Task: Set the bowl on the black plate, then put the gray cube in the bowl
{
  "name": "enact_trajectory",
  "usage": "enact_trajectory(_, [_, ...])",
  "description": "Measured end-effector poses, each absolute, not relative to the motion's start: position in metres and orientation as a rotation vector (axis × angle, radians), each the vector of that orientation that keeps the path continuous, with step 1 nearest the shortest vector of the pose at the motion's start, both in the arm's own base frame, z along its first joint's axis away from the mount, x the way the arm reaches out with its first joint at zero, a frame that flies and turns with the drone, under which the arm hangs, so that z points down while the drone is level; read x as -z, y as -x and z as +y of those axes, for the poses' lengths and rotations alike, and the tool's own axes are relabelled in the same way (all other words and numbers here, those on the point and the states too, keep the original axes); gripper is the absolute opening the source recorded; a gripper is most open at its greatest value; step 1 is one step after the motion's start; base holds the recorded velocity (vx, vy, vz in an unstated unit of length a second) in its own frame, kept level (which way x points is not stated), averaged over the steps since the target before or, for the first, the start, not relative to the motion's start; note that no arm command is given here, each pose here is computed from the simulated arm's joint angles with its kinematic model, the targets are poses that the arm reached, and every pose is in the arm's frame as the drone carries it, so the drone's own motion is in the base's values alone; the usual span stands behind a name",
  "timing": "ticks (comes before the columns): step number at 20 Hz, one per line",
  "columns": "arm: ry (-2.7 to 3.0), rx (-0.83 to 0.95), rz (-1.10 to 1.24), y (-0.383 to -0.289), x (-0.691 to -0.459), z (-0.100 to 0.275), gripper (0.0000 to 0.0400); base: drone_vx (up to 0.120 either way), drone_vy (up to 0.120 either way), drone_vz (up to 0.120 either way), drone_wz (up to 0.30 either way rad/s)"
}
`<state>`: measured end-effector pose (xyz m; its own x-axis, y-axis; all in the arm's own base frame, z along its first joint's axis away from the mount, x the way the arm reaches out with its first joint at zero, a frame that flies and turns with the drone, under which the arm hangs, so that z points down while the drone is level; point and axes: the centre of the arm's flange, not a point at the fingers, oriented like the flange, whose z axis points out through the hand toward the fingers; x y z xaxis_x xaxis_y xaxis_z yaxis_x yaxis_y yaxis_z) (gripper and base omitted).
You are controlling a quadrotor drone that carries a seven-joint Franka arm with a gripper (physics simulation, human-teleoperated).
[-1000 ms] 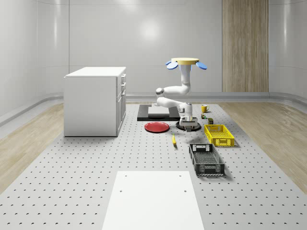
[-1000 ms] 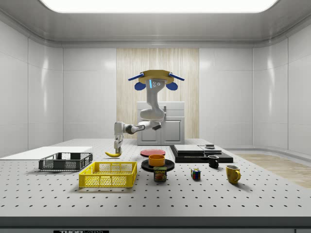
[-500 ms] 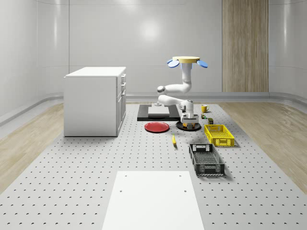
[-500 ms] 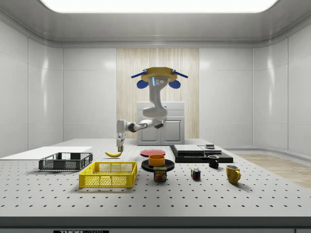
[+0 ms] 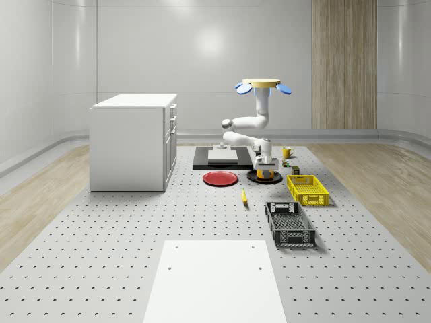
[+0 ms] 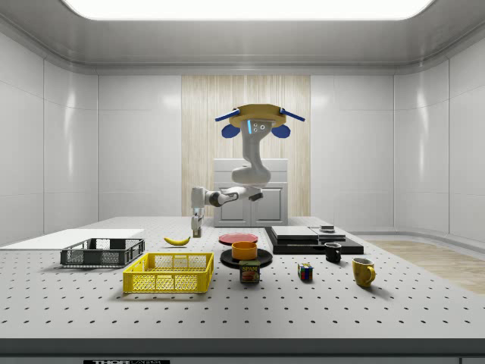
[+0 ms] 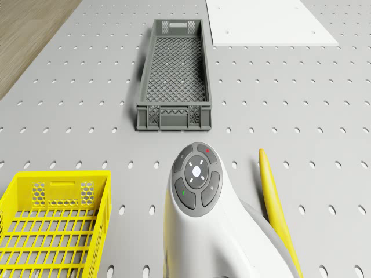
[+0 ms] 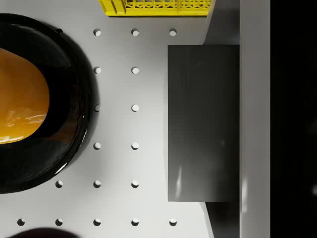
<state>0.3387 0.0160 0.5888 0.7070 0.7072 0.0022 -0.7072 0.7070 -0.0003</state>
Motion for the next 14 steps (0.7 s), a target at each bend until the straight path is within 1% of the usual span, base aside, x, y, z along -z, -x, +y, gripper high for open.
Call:
enact_trajectory(10, [-0.001, -0.785, -0.002, -0.3387, -0.5888, 0.0159, 0.025, -0.12, 0.0, 0.0, 0.0])
enact_trajectory(11, [-0.001, -0.785, -0.002, -0.3387, -0.5888, 0.0159, 0.025, -0.12, 0.0, 0.04, 0.0])
enact_trajectory(13, [-0.001, -0.785, -0.002, -0.3387, -0.5888, 0.0159, 0.025, -0.12, 0.0, 0.12, 0.0])
enact_trajectory(14, [-0.001, -0.785, -0.002, -0.3387, -0.5888, 0.0159, 0.025, -0.12, 0.0, 0.04, 0.0])
